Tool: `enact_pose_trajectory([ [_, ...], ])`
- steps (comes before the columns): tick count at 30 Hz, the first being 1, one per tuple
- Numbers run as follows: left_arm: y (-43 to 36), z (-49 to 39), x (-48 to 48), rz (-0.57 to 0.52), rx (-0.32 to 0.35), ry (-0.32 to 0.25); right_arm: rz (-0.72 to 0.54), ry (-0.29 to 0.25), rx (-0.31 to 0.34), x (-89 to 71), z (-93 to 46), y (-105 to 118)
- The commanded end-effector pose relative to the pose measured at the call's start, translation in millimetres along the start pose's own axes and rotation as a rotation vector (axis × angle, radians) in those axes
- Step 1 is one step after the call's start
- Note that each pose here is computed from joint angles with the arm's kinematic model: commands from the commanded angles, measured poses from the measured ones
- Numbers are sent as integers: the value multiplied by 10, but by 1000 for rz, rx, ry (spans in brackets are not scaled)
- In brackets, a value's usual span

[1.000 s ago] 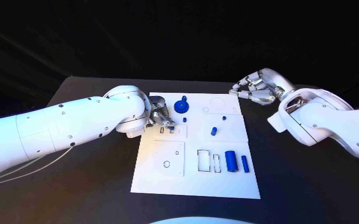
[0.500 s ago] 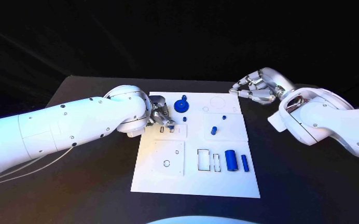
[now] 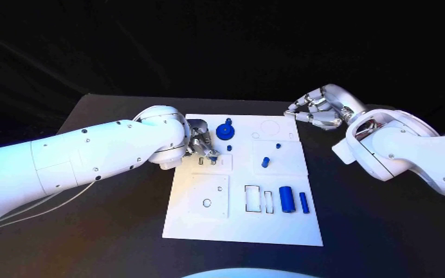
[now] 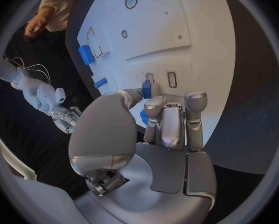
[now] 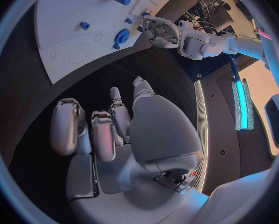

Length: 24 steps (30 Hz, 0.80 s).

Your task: Assemble the parts on the task board

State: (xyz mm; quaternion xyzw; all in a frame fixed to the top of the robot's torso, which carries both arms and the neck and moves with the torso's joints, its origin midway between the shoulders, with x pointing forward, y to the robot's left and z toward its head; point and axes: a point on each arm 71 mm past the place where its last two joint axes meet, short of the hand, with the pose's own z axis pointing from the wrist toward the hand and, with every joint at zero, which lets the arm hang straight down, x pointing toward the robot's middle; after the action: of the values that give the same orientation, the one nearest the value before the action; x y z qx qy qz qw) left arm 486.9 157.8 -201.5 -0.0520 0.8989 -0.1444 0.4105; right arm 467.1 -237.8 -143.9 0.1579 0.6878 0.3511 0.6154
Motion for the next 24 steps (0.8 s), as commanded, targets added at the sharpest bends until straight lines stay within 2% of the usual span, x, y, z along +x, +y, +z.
enact_pose_trajectory([
  [1,-3,11,33,30,-3,26,-9,10,-7,8,-3,7],
  [24,24,8,59,69,-8,55,-11,9,-5,0,0,-6],
])
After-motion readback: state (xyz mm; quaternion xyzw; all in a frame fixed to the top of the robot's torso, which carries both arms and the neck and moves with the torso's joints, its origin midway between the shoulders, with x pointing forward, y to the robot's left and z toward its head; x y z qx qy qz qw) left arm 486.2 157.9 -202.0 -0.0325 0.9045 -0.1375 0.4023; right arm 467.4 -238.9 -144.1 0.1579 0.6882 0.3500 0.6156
